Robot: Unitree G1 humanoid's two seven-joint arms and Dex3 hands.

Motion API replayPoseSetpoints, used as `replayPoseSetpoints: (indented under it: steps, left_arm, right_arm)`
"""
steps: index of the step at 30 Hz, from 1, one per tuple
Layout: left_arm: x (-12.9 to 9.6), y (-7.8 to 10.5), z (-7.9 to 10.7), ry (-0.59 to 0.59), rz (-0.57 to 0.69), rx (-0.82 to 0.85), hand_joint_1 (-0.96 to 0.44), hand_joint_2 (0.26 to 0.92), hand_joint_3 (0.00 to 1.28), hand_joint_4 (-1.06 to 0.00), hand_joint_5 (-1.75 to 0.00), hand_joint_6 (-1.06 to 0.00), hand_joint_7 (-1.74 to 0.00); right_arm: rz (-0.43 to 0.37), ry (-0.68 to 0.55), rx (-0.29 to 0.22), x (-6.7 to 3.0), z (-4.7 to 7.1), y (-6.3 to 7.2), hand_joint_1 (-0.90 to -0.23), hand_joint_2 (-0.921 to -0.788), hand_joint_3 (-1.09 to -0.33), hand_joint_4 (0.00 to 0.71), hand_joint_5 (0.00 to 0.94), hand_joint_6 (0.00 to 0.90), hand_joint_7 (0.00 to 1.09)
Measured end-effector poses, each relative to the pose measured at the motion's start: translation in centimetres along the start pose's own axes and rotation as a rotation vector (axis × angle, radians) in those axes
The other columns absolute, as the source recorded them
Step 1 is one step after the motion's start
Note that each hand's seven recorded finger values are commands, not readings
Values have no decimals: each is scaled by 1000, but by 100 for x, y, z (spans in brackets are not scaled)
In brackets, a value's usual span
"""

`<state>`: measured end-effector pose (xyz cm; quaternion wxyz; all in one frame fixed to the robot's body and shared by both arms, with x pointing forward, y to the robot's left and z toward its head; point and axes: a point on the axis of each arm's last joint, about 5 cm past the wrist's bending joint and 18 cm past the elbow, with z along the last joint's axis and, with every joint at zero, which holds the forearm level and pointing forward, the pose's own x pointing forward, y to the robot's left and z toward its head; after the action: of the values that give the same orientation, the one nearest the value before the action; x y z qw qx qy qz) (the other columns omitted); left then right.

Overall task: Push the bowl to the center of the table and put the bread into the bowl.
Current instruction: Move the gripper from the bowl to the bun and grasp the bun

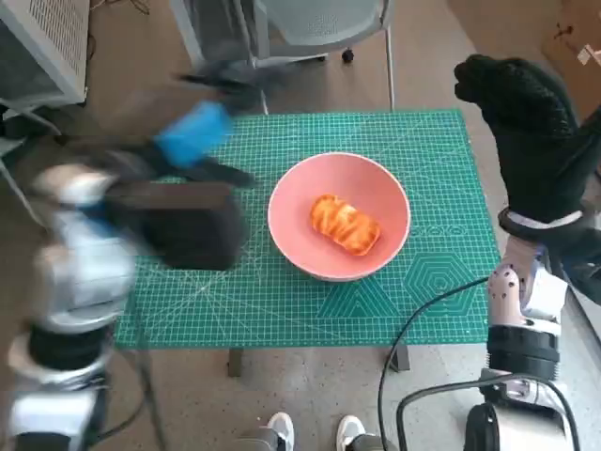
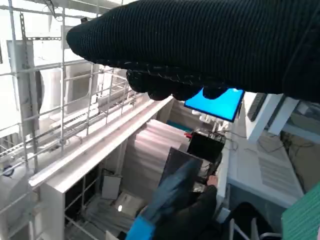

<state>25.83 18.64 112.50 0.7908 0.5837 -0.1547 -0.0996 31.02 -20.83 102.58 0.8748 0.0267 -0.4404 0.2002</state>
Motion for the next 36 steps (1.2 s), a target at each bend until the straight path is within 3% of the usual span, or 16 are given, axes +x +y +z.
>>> replayPoseSetpoints:
  steps: [13,36]
  left_arm:
    - [-117,-201,-146,138,-127,-52,-223,716,0,1,1,-217,-23]
    - [265,-809,-565,340,-413,-61,-364,719,1,1,1,-169,0]
  right_arm:
    - [2,-3,7,5,-7,16,-693,-921,-710,282,2,370,4]
    - [3,10,11,-14,-40,13,-672,-921,-712,281,0,363,2]
